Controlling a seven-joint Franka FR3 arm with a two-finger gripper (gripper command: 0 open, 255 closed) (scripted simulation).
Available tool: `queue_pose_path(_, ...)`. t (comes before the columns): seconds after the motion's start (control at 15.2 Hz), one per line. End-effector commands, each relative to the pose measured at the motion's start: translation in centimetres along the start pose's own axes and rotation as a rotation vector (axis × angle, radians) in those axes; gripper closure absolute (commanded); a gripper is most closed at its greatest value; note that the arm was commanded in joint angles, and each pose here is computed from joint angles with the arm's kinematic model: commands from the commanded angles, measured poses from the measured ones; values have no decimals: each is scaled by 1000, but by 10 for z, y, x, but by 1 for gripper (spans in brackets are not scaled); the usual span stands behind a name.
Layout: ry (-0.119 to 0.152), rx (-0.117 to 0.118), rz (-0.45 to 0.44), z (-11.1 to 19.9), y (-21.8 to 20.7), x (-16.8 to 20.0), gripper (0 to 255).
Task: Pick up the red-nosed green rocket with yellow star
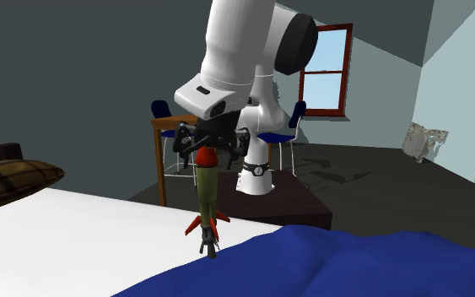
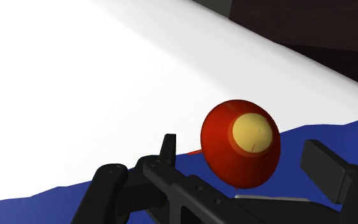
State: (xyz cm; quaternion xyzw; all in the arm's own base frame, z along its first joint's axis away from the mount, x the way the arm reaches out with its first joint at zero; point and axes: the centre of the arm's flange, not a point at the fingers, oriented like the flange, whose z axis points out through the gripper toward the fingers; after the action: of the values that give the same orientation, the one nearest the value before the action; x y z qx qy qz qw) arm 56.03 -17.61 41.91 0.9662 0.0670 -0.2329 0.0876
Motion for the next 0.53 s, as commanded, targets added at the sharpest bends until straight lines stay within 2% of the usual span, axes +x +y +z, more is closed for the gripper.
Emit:
queue_pose_path(0.0,0,0,0,4,0,2,0)
queue_pose_path(0.07,0,0,0,4,0,2,0)
queue_pose_path(0.13,0,0,0,4,0,2,255)
queue_pose_path(0.46,0,0,0,4,-1,2,255)
